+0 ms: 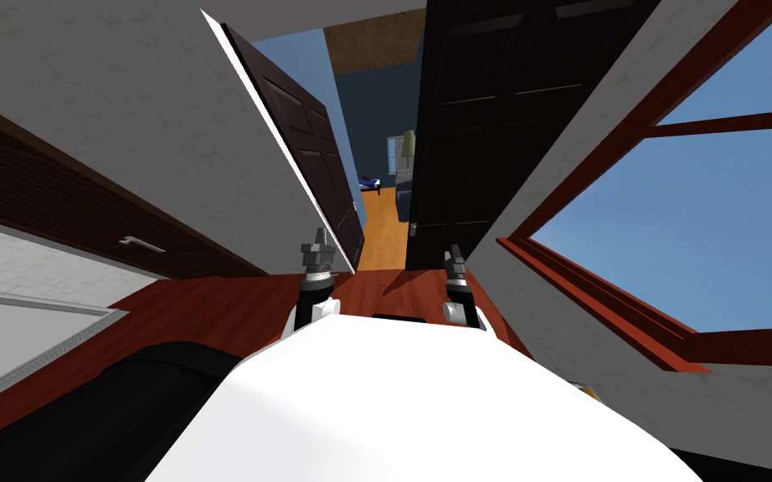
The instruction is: Push the door open
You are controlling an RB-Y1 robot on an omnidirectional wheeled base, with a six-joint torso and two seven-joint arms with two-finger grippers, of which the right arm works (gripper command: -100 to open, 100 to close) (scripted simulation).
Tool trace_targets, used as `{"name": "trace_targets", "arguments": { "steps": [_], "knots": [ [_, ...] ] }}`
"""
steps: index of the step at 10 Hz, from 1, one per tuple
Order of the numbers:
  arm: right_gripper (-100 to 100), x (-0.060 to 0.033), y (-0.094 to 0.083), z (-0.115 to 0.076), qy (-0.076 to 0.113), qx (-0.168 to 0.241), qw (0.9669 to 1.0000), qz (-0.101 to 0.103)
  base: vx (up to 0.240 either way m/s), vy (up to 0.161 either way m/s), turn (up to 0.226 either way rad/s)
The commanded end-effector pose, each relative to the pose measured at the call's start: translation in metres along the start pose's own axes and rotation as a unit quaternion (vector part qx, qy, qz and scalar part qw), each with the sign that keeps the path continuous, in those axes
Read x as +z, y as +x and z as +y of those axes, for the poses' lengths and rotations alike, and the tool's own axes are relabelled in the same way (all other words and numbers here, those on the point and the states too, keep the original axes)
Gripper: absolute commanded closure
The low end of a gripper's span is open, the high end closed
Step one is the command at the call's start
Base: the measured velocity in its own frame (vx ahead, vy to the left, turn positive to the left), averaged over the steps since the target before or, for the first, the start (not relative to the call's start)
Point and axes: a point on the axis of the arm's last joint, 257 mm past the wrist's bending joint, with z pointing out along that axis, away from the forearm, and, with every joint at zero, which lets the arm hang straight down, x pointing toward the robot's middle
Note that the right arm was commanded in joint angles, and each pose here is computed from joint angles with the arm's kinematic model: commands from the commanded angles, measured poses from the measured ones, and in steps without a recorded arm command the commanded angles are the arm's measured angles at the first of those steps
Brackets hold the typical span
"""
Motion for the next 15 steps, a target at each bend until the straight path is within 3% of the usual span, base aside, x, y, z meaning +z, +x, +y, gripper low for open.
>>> {"name": "trace_targets", "arguments": {
  "steps": [1, 8, 15],
  "knots": [
    [-100, -0.0012, 0.003, -0.014, 0.012, 0.0, 0.9999, 0.002, 0.101, -0.01, 0.029],
    [-100, -0.0099, 0.014, -0.072, 0.062, 0.005, 0.998, 0.009, 0.101, -0.016, 0.027],
    [-100, -0.0257, 0.029, -0.126, 0.114, 0.014, 0.9932, 0.015, 0.1, -0.011, 0.025]
  ]
}}
